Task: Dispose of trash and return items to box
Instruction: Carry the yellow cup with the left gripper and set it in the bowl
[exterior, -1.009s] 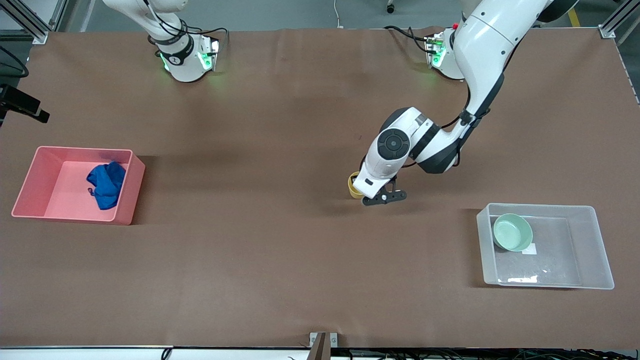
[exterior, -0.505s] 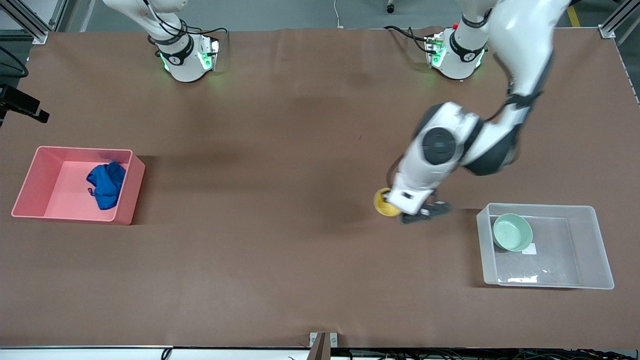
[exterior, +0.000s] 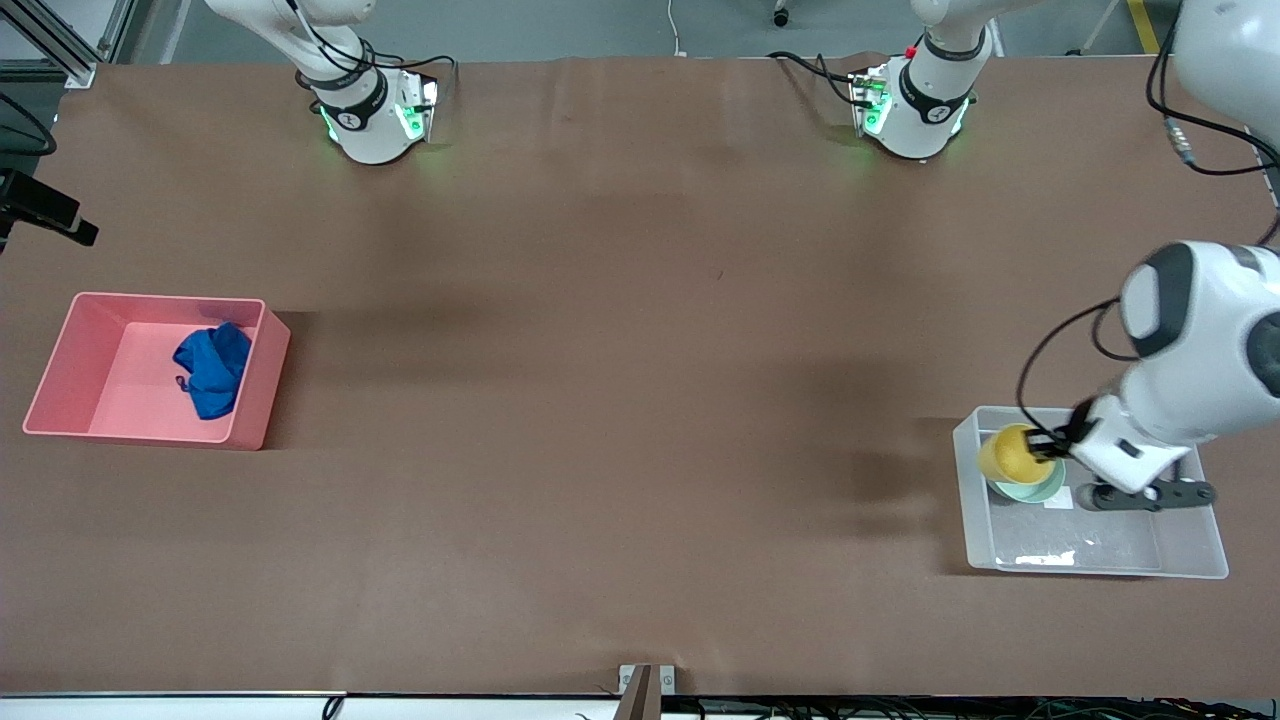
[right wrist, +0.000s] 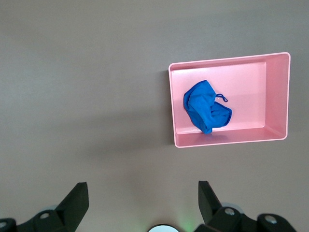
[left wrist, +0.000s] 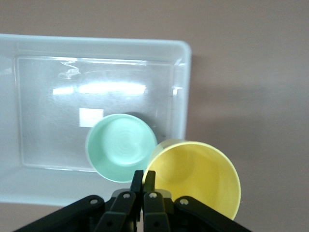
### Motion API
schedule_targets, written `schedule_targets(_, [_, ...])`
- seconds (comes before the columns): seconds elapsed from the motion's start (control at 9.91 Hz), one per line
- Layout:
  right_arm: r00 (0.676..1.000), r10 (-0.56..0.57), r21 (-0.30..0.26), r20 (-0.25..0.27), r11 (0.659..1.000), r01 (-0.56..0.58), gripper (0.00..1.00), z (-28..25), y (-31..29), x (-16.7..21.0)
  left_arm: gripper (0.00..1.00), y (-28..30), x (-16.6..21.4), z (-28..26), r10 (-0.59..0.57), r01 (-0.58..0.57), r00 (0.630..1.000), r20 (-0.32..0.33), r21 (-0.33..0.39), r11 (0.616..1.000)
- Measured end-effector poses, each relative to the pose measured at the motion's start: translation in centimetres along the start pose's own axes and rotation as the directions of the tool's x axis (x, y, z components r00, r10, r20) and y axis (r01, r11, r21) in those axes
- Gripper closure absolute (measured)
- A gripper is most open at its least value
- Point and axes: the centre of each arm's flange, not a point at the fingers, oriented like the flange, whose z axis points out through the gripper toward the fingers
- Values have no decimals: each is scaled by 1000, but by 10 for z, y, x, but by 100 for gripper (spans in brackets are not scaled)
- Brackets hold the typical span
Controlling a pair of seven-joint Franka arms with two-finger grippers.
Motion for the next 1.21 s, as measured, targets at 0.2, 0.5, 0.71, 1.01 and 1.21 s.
schedule_targets(0.2, [1000,0,-3,0,1000,0,0,0,1,0,97,-32,3,23,56,-57,998,22,32,998])
schedule_targets(0.5, [1000,1,-5,3,1000,-1,0,0,1,0,97,-61,-1,61,61,-62,996,66,12,998])
schedule_targets(0.71, [1000,2,-5,5,1000,-2,0,0,2,0,95,-69,-4,88,60,-60,993,100,-9,998])
schedule_targets(1.01, [1000,2,-5,5,1000,-2,0,0,2,-1,70,-74,-2,105,53,-51,995,82,-24,998])
schedule_targets(1.21, [1000,3,-5,5,1000,-3,0,0,2,-1,44,-65,11,68,64,-64,998,8,-21,998])
